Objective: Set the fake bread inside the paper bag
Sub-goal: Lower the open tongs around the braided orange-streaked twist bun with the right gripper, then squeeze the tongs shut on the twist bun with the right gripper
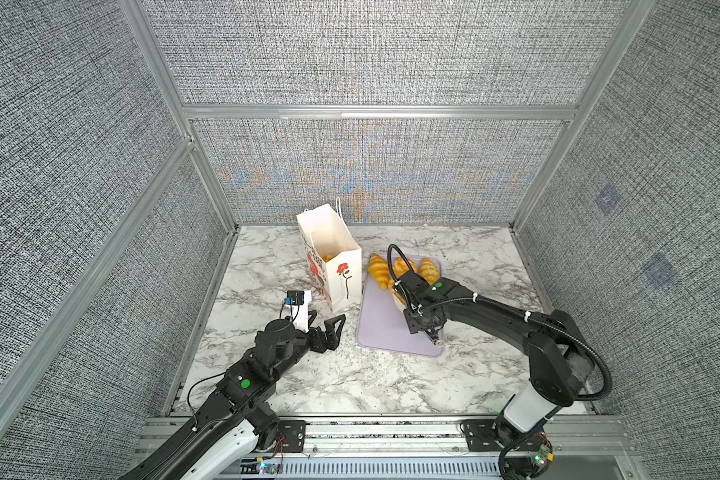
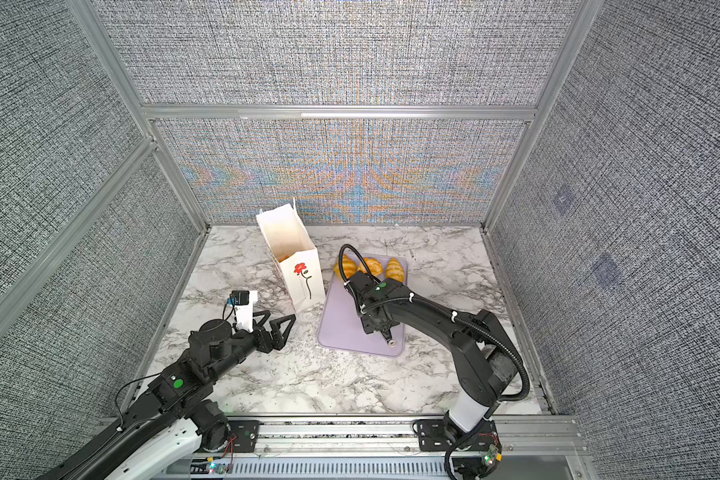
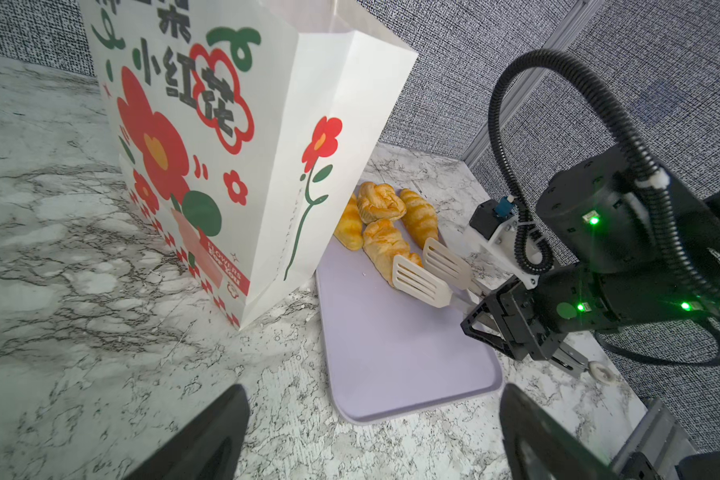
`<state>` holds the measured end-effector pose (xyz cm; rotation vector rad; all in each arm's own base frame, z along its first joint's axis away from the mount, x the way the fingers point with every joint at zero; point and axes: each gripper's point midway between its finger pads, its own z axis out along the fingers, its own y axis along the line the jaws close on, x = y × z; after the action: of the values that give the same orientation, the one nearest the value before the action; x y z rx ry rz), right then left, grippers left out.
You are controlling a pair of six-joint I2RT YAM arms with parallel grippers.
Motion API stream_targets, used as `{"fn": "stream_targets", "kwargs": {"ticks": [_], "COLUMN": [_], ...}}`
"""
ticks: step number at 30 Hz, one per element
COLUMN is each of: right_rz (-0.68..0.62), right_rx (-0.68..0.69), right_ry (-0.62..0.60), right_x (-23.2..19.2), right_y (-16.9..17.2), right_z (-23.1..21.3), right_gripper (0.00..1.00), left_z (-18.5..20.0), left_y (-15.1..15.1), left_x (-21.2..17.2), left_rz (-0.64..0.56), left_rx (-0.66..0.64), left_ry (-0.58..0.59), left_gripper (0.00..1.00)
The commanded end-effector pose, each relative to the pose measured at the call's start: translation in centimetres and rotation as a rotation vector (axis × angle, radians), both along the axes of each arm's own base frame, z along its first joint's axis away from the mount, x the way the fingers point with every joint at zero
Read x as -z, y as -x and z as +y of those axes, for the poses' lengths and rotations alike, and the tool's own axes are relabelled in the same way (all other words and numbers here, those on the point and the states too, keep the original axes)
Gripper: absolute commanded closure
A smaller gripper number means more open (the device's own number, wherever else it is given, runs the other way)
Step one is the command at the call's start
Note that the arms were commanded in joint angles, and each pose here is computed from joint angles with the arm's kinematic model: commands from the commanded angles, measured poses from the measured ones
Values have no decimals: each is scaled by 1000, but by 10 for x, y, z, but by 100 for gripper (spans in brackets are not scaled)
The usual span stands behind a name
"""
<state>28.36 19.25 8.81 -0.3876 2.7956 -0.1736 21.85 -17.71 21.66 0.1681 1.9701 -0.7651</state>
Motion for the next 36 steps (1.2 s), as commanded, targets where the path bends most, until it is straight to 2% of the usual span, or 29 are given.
{"fn": "stream_targets", "kwargs": {"ticks": [1, 19, 36], "right_rz": [-20, 29, 25], "right_rx": [4, -11, -33], "right_ry": [-26, -17, -68], "right_x": [-3, 12, 4], "right_y": [-8, -18, -11], "right_z": [7, 8, 9], "right_gripper": [44, 45, 59], "left_z": [0, -10, -18], "left_y": [-1, -4, -5], "left_x": [1, 5, 12], "left_rz": [0, 18, 39], "left_rx": [-8, 17, 38], "left_ry": [-2, 5, 3], "left_gripper": [5, 4, 1]}}
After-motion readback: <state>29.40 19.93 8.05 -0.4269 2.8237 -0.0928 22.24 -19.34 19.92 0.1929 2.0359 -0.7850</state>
